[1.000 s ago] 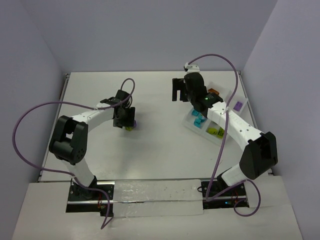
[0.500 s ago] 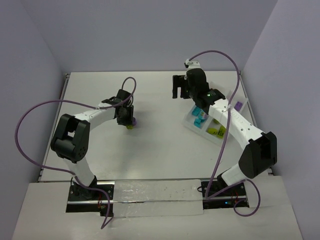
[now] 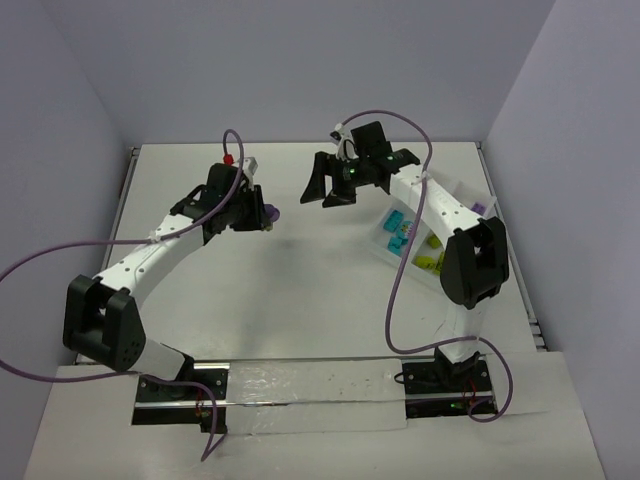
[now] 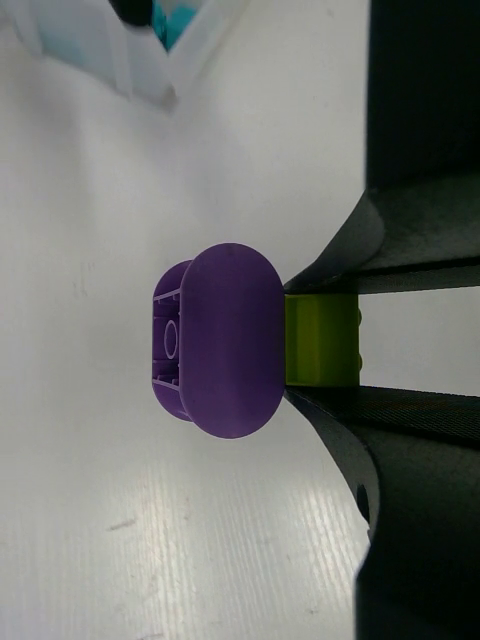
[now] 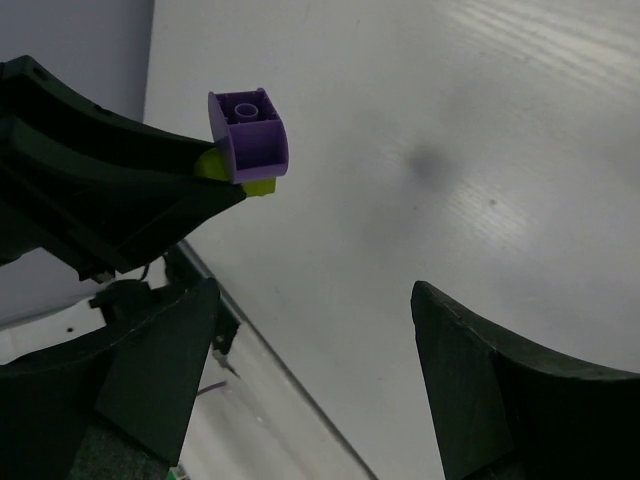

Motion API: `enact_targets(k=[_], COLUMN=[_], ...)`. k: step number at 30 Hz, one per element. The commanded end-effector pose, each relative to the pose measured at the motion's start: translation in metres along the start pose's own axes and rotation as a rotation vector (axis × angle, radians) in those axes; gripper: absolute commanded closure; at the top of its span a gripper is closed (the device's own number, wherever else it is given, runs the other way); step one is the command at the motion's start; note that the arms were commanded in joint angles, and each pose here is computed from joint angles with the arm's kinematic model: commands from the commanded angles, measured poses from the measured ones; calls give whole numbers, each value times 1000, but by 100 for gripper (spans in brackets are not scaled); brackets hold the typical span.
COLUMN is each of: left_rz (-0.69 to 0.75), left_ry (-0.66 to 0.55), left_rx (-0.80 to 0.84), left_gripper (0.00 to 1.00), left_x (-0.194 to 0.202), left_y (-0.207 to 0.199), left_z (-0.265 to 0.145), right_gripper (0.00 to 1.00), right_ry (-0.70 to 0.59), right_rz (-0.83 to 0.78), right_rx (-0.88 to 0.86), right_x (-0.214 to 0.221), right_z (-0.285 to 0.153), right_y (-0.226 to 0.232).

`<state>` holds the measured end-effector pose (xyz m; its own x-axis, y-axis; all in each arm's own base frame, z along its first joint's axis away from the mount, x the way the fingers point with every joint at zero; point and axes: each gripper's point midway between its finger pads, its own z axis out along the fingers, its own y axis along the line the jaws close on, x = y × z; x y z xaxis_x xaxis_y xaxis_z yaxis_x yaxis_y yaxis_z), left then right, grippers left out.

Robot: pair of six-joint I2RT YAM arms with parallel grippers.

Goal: Sort the legos into containers by color

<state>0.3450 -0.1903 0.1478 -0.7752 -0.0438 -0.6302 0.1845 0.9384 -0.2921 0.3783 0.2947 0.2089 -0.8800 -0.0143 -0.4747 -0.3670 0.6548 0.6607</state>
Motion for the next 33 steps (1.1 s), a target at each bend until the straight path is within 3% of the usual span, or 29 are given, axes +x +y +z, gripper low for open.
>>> enact_targets(k=[1,22,26,29,31,33], left_rz=[-27,-15,-15,-15,-15,-14], left_ry=[-127,-138,-139,-140,-142,-143], left_rx=[146,215,221,222,216,210], left_gripper=[100,100,100,100,100,100], left_x=[-36,-47,-47,-48,-49,-48], left_y=[-36,-52,-53,-54,-53,-51], left_z=[-26,-38,-38,-38,-39,-40], right_gripper=[16,18,35,76,94,100], right_ry=[-2,93,109,112,106,94], right_rz=[63,70,81,91,96,109], right_rx=[-149,-272,-291,-306,-302,-282], right_x=[-2,4,8,8,5,4], right_z=[-3,59,64,66,65,64], right_y=[40,76,79,80,79,74])
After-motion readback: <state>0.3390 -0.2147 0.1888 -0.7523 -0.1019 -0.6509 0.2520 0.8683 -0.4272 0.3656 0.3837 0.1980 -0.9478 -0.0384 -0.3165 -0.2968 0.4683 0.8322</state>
